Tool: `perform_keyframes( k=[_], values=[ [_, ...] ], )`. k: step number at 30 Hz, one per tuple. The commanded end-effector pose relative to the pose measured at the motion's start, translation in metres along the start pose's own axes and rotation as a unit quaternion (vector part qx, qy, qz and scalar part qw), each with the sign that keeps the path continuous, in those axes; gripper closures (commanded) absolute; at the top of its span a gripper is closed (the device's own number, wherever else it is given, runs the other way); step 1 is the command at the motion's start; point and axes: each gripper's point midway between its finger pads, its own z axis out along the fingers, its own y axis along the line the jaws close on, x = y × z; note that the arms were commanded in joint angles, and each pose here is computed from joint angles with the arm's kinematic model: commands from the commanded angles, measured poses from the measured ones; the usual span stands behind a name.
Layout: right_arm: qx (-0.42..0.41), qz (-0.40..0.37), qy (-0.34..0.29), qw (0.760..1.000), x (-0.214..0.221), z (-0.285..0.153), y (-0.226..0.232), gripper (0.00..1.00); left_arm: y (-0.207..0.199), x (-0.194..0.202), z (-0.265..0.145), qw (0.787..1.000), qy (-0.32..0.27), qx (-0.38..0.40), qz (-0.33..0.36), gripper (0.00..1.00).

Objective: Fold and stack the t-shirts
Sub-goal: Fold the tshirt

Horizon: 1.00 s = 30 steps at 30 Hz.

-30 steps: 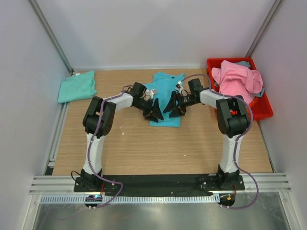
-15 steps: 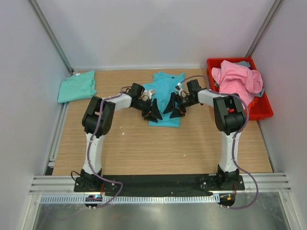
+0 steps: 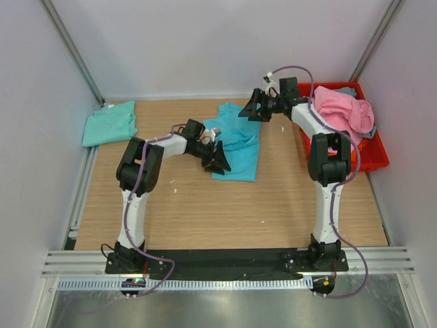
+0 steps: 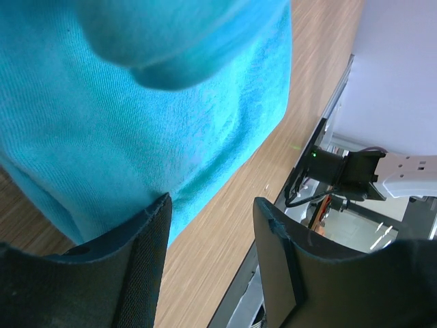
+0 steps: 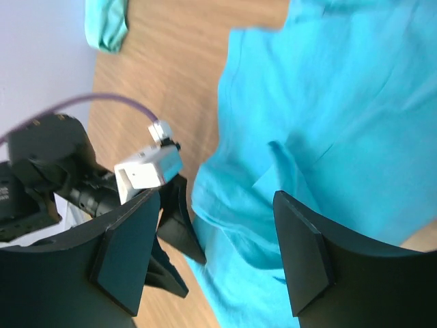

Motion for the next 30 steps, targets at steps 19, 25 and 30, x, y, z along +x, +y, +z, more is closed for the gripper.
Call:
perform_keyframes(
  k=[19,25,30],
  values=[
    [-0.004,0.102,0.103,0.989,0.155,-0.086,0.033,0.25,-0.046,0.006,-0.071,0.997,-0.069,-0.029,0.019,0.28],
    [0.014,0.129,0.137,0.982,0.183,-0.086,0.020,0.25,-0.008,0.017,-0.061,0.996,-0.051,-0.062,-0.031,0.28],
    [0.029,0.151,0.160,0.975,0.209,-0.082,0.009,0.26,0.016,0.029,-0.049,0.994,-0.033,-0.076,-0.074,0.31]
  ],
)
